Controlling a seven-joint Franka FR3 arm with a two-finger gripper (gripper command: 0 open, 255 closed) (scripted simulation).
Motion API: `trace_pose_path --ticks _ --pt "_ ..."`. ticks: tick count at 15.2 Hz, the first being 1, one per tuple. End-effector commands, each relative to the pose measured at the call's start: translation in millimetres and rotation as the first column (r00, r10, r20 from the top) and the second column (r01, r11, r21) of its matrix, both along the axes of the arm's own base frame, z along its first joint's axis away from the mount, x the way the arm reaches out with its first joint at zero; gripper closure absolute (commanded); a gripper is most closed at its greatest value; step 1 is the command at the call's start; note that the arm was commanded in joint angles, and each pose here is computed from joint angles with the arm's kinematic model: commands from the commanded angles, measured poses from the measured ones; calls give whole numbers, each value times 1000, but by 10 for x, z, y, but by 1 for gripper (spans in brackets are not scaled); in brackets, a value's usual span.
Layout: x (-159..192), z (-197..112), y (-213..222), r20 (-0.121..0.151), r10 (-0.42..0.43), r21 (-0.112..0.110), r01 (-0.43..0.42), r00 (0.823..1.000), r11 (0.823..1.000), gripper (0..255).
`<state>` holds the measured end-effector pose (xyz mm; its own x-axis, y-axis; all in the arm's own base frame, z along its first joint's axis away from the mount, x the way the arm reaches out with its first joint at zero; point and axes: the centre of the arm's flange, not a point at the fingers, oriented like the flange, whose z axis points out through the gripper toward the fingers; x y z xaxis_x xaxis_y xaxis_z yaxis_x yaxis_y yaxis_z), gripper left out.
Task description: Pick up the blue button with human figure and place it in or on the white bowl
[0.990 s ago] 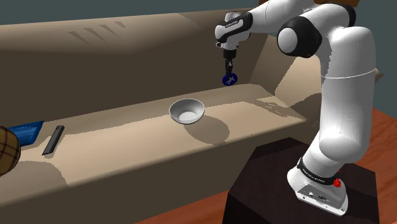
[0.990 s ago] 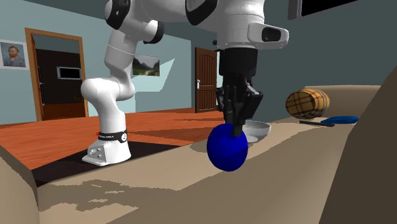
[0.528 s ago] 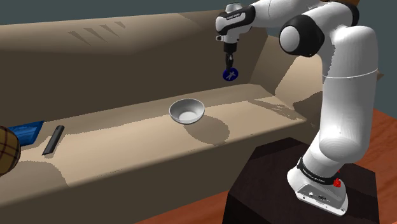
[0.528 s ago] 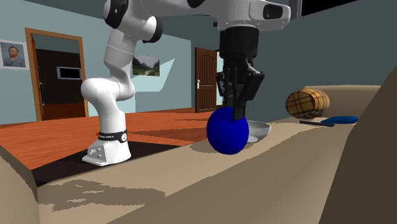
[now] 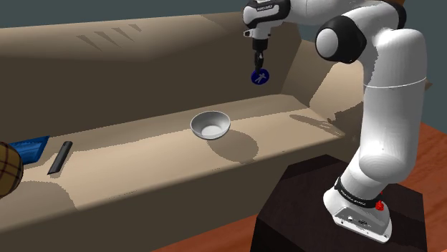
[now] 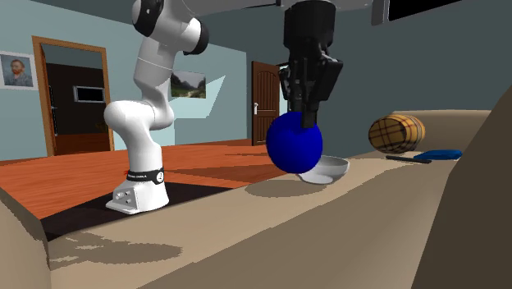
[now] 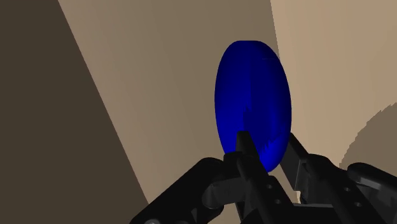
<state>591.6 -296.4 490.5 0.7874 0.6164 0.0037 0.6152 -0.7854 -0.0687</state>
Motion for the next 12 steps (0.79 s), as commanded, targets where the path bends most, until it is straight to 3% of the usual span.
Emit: trace_pose_path --ticks 1,4,12 --pt "2 105 4 0 0 0 0 1000 1000 255" --pt "1 226 4 0 0 0 0 1000 1000 255" --pt "146 317 1046 0 0 0 0 1000 1000 255"
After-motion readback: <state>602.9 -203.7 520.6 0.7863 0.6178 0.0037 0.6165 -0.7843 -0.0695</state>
